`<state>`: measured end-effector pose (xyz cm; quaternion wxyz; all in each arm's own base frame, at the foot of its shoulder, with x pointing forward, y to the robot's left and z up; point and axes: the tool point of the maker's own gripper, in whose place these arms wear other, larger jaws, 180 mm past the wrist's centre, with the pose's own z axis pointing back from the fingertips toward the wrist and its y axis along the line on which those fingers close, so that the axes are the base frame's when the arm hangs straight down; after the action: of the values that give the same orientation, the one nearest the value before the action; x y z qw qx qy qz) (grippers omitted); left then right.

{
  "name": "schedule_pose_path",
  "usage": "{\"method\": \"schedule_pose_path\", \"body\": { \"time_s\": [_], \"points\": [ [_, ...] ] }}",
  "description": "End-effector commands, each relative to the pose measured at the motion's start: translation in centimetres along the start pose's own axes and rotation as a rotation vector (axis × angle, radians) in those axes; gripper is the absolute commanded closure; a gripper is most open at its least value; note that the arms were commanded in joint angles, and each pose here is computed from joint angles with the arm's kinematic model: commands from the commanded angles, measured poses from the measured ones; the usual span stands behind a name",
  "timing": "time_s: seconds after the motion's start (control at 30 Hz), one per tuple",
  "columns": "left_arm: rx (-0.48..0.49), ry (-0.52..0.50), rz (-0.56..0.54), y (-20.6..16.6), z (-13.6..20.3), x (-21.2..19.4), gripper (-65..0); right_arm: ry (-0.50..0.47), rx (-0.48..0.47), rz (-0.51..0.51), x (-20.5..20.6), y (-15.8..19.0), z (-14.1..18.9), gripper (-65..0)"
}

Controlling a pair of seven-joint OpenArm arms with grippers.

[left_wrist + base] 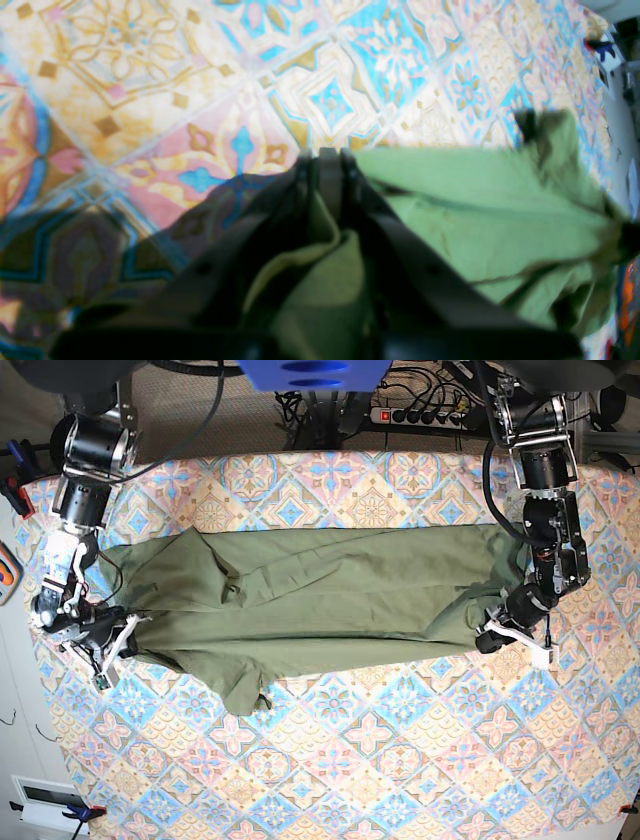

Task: Layout the t-shirt on the table in an organized manner, then fold the t-shirt properly
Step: 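Lift the hem with both grippers and fold it over onto the collar edge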

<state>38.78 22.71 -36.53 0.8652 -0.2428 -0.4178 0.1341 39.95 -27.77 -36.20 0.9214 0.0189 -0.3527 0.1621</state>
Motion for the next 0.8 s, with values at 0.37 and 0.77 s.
{"method": "schedule_pose_path", "body": {
  "time_s": [0.37, 0.77],
  "points": [
    [-0.077, -0.182, -0.163, -4.6, 3.9, 5.4, 0.0, -0.123, -0.019, -0.023, 1.4, -0.6, 3.9, -0.7],
    [-0.075, -0.160, -0.191, -4.8, 5.1, 3.3, 0.0, -0.208, 0.040, -0.051, 1.2, -0.4, 6.7, -0.7]
  ]
}}
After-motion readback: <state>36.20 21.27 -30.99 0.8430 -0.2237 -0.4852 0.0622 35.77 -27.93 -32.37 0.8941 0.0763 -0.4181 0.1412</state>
